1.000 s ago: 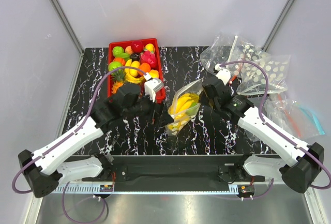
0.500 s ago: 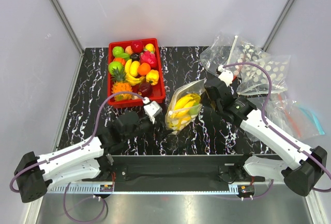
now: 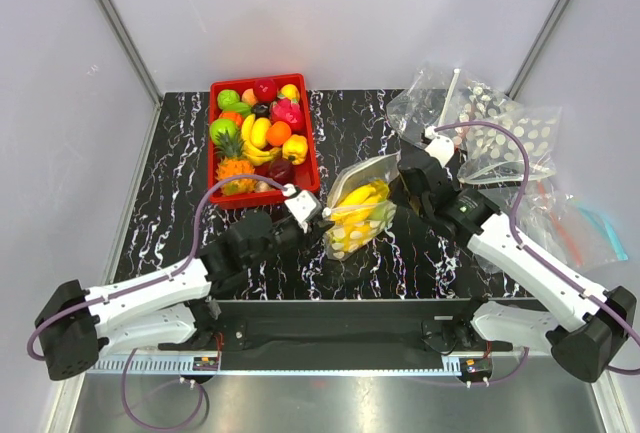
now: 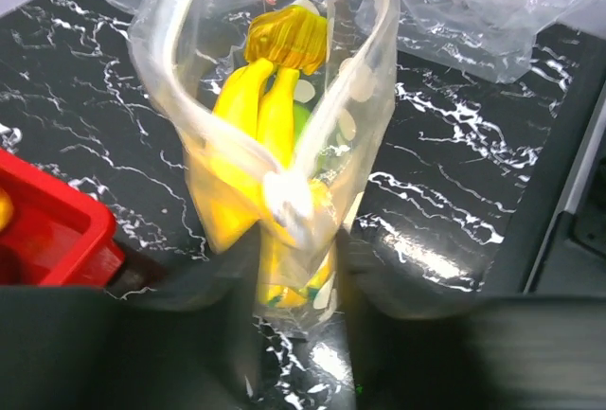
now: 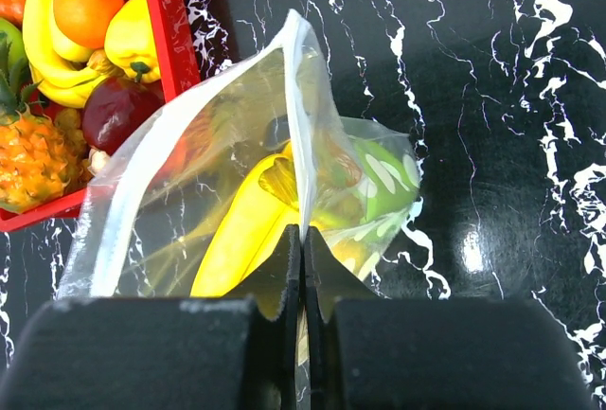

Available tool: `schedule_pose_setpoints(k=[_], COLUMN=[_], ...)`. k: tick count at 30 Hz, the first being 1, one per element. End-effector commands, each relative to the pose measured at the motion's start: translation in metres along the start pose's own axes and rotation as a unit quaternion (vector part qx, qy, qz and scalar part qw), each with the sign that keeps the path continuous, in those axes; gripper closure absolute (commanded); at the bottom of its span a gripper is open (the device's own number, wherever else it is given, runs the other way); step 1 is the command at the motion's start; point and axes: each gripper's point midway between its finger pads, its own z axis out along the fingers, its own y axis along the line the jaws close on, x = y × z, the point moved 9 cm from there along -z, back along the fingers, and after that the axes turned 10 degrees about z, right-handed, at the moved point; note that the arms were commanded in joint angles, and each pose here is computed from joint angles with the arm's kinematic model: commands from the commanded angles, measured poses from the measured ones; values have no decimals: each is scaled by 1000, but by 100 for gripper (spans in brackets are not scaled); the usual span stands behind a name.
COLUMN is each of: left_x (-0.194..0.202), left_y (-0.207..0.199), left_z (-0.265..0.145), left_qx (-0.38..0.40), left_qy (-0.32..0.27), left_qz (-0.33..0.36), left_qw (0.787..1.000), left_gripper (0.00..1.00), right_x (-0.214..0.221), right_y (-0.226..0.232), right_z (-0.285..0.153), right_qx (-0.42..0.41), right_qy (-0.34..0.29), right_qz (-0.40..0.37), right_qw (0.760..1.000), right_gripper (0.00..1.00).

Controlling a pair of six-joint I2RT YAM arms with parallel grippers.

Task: Place the food in the zip-top bag and seal the zipper
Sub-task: Zip the zipper food storage bag at the center of the board.

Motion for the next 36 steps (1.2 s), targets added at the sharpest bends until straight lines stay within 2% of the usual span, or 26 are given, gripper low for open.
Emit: schedule_pose_setpoints(k=[1, 2, 3, 4, 7, 8, 9, 12, 14, 18, 21, 22, 24, 25, 26, 28, 30, 31, 36], left_x=[-32, -32, -30, -29, -35, -35, -37, -44, -48, -50, -49, -49, -50, -51, -53, -58, -59, -60, -62], left_y=[2, 2, 3, 4, 15, 15, 18, 27, 32, 45, 52, 51, 47, 45, 44, 43, 42, 43, 42], left_z=[7, 7, 7, 6, 6, 6, 8, 9, 6, 2, 2, 2, 2, 1, 1, 0, 0, -1, -3], left_qx=[11, 10, 5, 0, -6, 12, 18, 22, 22, 39, 58, 64, 92, 101, 109, 117, 126, 124, 134], left_qy=[-65, -66, -65, -67, -86, -85, -84, -95, -113, -138, -138, -140, -148, -151, -156, -159, -160, -160, -167], left_qz=[25, 26, 26, 29, 35, 40, 45, 86, 118, 138, 150, 153, 160, 161, 162, 165, 171, 171, 171], left_qw=[998, 997, 998, 997, 996, 995, 995, 992, 986, 980, 977, 976, 972, 970, 968, 966, 964, 964, 962], left_gripper=[78, 90, 98, 100, 100, 100, 100, 100, 100, 100, 100, 100, 100, 100, 100, 100, 100, 100, 100], right_x=[-11, -11, -11, -10, -3, -4, -3, -2, -8, -27, -41, -45, -46, -44, -41, -44, -43, -36, -33], right_y=[3, 1, 0, -3, -16, -16, -18, -25, -29, -27, -20, -16, 0, 7, 16, 32, 48, 56, 80], right_z=[-10, -13, -14, -16, -20, -25, -26, -32, -40, -59, -72, -77, -82, -83, -87, -88, -95, -90, -72], right_qx=[-10, -8, -6, -2, 1, -17, -20, -27, -33, -58, -89, -104, -199, -232, -283, -328, -402, -443, -485], right_qy=[-19, -20, -20, -18, -16, -17, -15, -15, -27, -62, -81, -87, -70, -56, -34, -14, 13, 38, 78], right_qz=[20, 23, 24, 25, 35, 38, 37, 17, -10, -51, -77, -82, -155, -177, -217, -249, -299, -337, -395], right_qw=[1000, 1000, 1000, 1000, 999, 999, 999, 999, 999, 995, 990, 987, 965, 955, 933, 911, 865, 830, 776], right_gripper=[99, 99, 99, 100, 100, 93, 82, 71, 70, 69, 59, 48, 43, 42, 44, 44, 44, 44, 50])
